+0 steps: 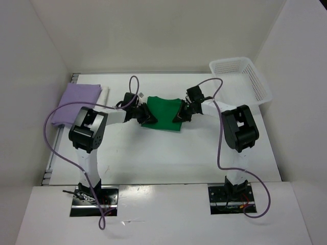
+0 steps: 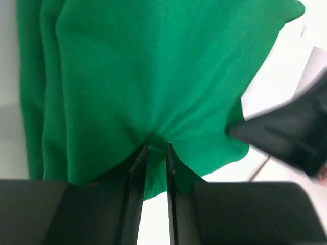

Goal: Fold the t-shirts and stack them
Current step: Fold the long partially folded tshirt into a neat square, then put the neatly folded tshirt into the corner of the board with the left arm

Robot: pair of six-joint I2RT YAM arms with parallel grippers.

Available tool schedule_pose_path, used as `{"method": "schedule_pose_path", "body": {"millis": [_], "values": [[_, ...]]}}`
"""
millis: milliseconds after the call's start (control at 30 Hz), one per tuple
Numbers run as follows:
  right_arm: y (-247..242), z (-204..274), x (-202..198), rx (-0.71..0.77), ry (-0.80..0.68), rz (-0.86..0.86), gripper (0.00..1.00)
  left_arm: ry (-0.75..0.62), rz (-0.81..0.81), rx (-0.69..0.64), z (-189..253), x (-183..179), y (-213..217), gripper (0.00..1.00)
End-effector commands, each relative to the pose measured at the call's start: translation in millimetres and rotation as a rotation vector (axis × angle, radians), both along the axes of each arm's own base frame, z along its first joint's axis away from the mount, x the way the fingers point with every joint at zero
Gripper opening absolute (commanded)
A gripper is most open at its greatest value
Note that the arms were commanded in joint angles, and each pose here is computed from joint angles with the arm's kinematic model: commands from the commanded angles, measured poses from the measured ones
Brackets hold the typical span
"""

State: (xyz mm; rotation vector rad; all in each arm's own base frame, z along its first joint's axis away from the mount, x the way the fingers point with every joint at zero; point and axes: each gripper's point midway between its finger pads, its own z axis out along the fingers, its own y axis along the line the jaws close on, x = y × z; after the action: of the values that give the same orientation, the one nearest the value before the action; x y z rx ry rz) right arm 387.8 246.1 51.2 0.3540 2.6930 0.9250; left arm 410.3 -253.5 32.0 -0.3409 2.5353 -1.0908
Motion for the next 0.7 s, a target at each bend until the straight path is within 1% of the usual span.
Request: {"method": "schedule_pose_path", "body": {"millis": [0,33,67,100,133,167,200,233,267,300,333,400,467,500,533,567,600,633,667], "values": [[-9,-10,5,0.003,-0.033,-0.028,0.00,0.029,0.013,-0.004,-2,-26,9,0.29],[-8,-15,2,-0.015,-0.034,-0.020,0.00,0.067,0.025,-0.021,-2,-44,12,0.31],[-10,-22,2,-0.033,-0.030,-0.014,0.00,0.078,0.036,-0.028,-1,-51,14,0.34],[-16,-37,-9,-0.062,0.004,-0.004,0.00,0.067,0.048,-0.044,12,-58,16,0.36],[-19,-39,-7,-0.083,-0.007,-0.007,0.00,0.107,0.065,-0.064,9,-75,19,0.39],[-23,-46,-9,-0.108,0.005,-0.005,0.00,0.112,0.067,-0.073,14,-83,17,0.41],[-26,-48,-10,-0.125,0.007,-0.002,0.00,0.073,0.072,-0.096,33,-85,18,0.41],[-26,-45,-9,-0.131,-0.001,0.010,0.00,0.073,0.088,-0.091,39,-89,21,0.44],[-23,-35,-1,-0.121,-0.030,0.009,0.00,0.057,0.097,-0.089,46,-90,23,0.45],[-23,-32,0,-0.125,-0.034,0.017,0.00,0.003,0.105,-0.099,66,-89,25,0.49],[-22,-23,2,-0.120,-0.047,0.016,0.00,-0.002,0.117,-0.090,70,-90,28,0.49],[-14,5,7,-0.074,-0.092,0.042,0.00,-0.092,0.148,-0.060,90,-73,36,0.49],[-11,29,10,-0.049,-0.129,0.048,0.00,-0.122,0.168,-0.053,95,-59,41,0.49],[-9,38,11,-0.037,-0.141,0.053,0.00,-0.160,0.169,-0.055,105,-45,42,0.49],[-5,42,6,-0.027,-0.145,0.067,0.00,-0.172,0.184,-0.036,103,-34,46,0.49],[-3,47,2,-0.008,-0.140,0.066,0.00,-0.152,0.161,-0.001,83,-26,45,0.49],[0,55,-4,-0.003,-0.155,0.078,0.00,-0.162,0.175,0.022,76,-12,53,0.49],[0,50,-12,0.007,-0.136,0.078,0.00,-0.197,0.171,0.035,81,5,51,0.49],[4,50,-22,0.020,-0.124,0.100,0.00,-0.139,0.187,0.080,50,14,60,0.48]]}}
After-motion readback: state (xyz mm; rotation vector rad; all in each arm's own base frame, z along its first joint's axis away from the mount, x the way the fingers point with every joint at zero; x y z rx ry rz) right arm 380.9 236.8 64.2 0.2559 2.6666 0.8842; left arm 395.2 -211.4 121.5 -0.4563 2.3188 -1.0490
